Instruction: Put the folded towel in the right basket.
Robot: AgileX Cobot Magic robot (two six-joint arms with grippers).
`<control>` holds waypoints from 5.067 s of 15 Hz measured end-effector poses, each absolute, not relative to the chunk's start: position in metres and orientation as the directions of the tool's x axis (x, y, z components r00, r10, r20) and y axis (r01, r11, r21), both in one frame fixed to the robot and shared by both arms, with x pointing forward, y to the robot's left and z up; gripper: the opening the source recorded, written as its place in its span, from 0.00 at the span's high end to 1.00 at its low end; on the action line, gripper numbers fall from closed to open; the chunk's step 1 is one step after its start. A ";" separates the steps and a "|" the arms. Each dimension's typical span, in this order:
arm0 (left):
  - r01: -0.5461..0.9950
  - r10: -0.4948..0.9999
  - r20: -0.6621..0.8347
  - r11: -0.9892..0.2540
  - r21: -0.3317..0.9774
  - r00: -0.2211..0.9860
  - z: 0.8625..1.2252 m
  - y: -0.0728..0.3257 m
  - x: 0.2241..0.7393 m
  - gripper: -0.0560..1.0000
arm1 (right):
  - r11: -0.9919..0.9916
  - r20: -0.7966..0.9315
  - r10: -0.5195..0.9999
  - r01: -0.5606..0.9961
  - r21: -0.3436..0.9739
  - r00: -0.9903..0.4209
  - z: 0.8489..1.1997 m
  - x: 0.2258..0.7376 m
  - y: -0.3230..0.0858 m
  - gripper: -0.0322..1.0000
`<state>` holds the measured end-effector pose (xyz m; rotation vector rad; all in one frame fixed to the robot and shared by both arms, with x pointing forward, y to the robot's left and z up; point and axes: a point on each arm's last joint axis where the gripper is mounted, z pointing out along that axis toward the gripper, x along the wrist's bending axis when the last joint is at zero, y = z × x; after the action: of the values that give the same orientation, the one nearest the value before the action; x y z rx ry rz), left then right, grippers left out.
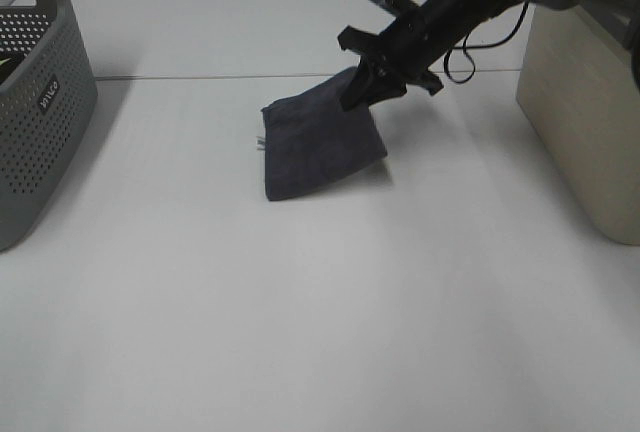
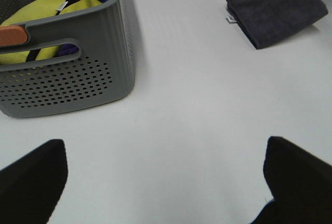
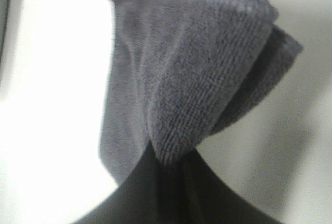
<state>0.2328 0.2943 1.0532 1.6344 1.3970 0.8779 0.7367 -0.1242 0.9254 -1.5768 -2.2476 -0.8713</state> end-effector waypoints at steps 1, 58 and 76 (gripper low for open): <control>0.436 0.989 0.008 -0.074 0.897 0.151 1.053 0.294 0.233 0.02 | 0.247 0.491 0.766 0.896 0.370 -0.414 0.954 0.734 -0.127 0.92; 0.436 0.989 0.008 -0.074 0.897 0.151 1.053 0.294 0.233 0.02 | -0.013 0.028 1.000 0.827 0.561 -0.004 1.081 0.303 -0.296 0.44; 0.436 0.989 0.008 -0.074 0.897 0.151 1.053 0.294 0.233 0.02 | 0.004 -0.009 1.000 0.453 0.892 0.008 1.053 0.232 -0.298 0.44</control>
<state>0.2328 0.2943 1.0532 1.6344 1.3970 0.8779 0.2319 -0.2985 1.0533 -2.5437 -2.5361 -1.5410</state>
